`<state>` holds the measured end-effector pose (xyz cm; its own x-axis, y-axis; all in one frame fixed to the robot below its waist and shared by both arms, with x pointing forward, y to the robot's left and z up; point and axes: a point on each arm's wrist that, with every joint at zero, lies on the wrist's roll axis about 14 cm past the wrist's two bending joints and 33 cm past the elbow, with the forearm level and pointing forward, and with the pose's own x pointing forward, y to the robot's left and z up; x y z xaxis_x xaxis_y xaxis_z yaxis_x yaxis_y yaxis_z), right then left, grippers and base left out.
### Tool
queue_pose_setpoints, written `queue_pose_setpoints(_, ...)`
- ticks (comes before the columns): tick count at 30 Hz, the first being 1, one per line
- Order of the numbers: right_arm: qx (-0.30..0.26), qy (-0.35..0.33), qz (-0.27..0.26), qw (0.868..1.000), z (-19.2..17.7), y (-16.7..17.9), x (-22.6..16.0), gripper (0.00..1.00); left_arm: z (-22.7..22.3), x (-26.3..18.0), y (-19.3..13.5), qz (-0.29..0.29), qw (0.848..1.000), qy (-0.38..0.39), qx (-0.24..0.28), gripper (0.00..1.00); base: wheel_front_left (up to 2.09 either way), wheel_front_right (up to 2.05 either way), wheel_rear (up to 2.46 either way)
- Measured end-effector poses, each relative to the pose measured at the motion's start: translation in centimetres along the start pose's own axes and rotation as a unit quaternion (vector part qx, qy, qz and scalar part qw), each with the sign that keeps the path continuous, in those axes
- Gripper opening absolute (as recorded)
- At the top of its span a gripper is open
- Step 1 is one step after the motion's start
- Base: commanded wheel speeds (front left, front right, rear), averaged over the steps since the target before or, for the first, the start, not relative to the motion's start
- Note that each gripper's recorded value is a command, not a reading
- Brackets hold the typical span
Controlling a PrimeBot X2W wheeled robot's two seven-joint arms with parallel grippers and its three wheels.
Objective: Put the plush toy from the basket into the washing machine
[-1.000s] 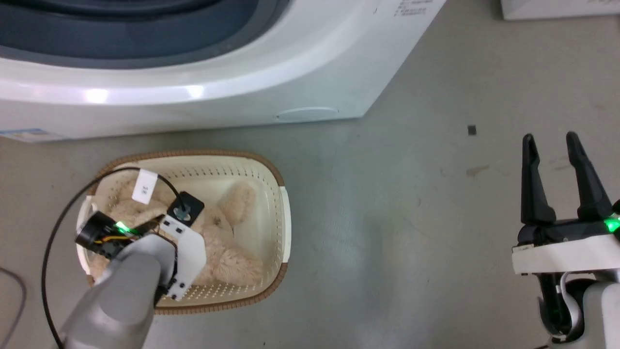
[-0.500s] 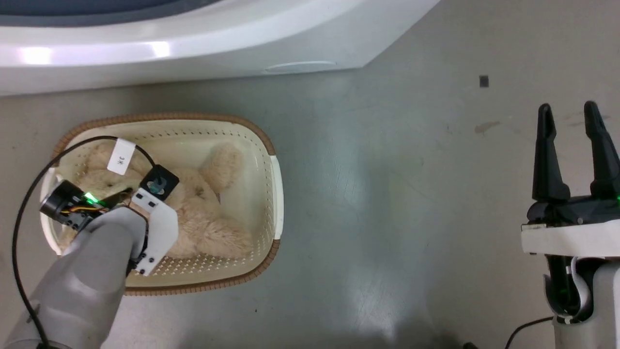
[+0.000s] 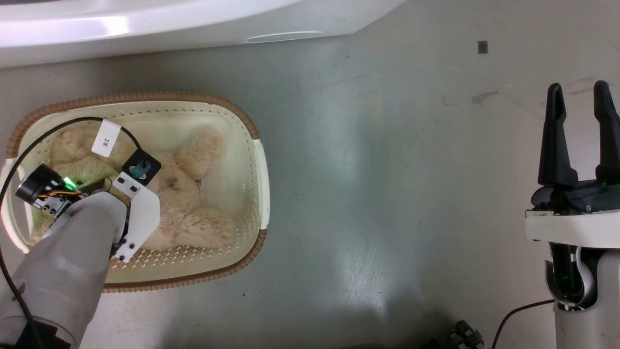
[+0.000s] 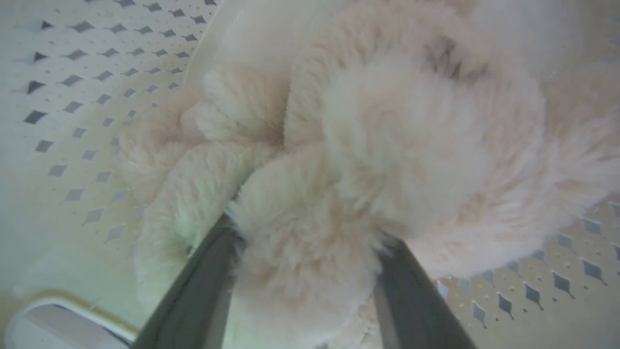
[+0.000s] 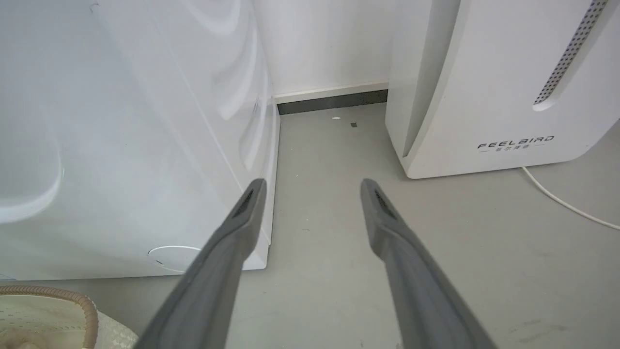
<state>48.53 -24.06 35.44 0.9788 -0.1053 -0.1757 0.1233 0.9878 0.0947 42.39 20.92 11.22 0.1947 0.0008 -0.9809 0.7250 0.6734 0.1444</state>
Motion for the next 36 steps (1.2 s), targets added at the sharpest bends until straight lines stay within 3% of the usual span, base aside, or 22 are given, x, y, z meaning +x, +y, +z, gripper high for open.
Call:
queue_pose_setpoints(7, 0.006, -0.007, -0.009, 1.0, 0.0, -0.6, 0.3, 1.0, -0.7, 0.7, 0.7, -0.002, 0.999, 0.033, 0.013, 0.0, 0.0, 0.0, 0.0)
queue_pose_setpoints(16, 0.014, -0.032, -0.009, 0.999, 2.5, -0.5, -0.2, 1.0, -0.3, -1.5, 2.2, 0.017, 1.0, 0.022, 0.0, 0.0, 0.0, 0.0, 0.0)
queue_pose_setpoints(28, 0.023, -0.054, -0.002, 0.998, 5.7, 0.2, -2.8, 1.0, 1.3, -7.1, 1.5, 0.035, 0.997, -0.072, -0.018, 0.0, 0.0, 0.0, 0.0)
queue_pose_setpoints(36, 0.026, -0.068, 0.007, 0.997, 7.6, 0.9, -4.9, 1.0, 2.9, -11.4, 0.5, 0.047, 0.986, -0.15, -0.046, 0.0, 0.0, 0.0, 0.0)
